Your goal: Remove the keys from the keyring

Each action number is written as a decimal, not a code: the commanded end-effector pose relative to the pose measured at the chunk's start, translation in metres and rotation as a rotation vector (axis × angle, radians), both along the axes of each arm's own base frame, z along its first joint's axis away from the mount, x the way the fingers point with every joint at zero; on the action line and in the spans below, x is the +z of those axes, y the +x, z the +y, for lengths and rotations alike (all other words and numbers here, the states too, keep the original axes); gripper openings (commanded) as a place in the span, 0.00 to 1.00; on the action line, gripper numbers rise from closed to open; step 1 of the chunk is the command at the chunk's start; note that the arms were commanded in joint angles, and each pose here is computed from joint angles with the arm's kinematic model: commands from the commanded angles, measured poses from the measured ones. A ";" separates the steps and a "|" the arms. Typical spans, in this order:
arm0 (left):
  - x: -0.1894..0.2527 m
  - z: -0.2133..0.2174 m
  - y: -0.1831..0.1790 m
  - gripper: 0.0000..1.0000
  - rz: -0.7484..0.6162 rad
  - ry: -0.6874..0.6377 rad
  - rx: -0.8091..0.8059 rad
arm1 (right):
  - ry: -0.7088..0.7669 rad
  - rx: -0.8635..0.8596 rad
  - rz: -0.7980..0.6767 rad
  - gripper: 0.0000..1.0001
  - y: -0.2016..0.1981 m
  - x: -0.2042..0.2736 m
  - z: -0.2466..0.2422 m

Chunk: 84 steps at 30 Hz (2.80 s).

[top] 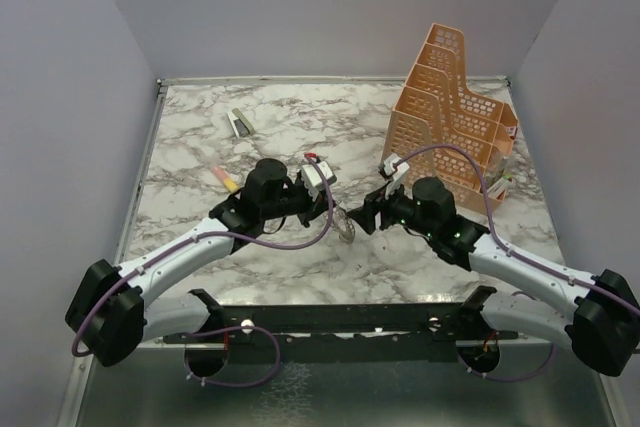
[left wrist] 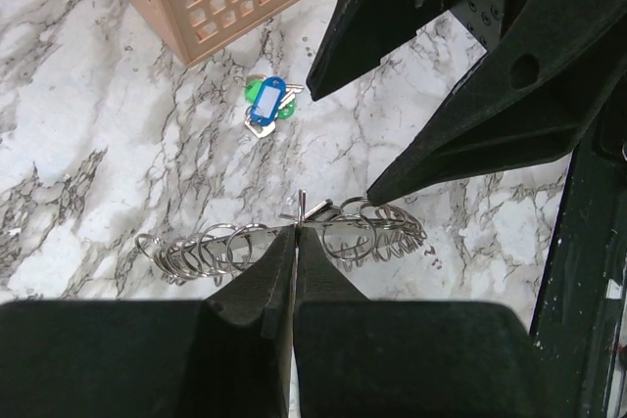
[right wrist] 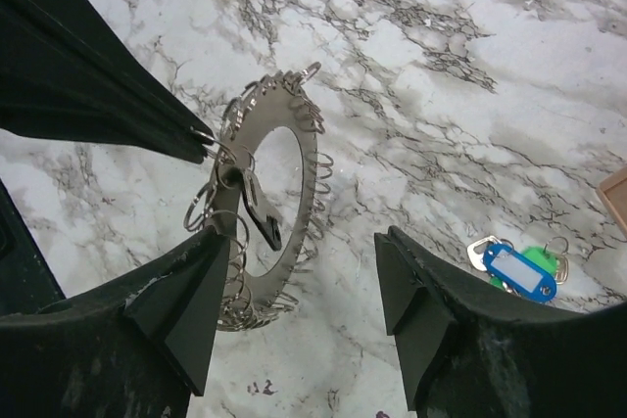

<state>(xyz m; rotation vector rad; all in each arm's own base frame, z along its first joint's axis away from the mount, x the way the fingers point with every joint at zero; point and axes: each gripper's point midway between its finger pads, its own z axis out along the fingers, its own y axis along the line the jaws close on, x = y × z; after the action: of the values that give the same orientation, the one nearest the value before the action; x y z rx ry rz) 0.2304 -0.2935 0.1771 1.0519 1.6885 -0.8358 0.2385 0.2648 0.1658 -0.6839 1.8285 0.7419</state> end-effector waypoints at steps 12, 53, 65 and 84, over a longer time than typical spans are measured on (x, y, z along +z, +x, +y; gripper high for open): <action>0.025 0.019 -0.020 0.00 -0.154 0.106 -0.131 | 0.080 0.042 -0.270 0.76 0.000 0.034 -0.004; 0.041 0.003 -0.049 0.00 -0.120 -0.019 -0.281 | 0.160 0.479 -0.283 0.63 -0.044 -0.015 0.050; 0.042 0.007 -0.043 0.00 -0.132 -0.010 -0.243 | 0.136 0.420 -0.312 0.05 -0.041 -0.014 0.038; 0.036 0.008 -0.041 0.00 -0.115 0.009 -0.224 | 0.066 0.370 -0.375 0.01 -0.039 0.010 0.022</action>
<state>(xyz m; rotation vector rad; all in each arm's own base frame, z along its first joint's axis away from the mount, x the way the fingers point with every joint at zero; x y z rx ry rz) 0.1859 -0.2845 0.2019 1.3111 1.5299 -0.9026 0.1944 0.2890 0.1720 -1.0486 1.3294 0.8860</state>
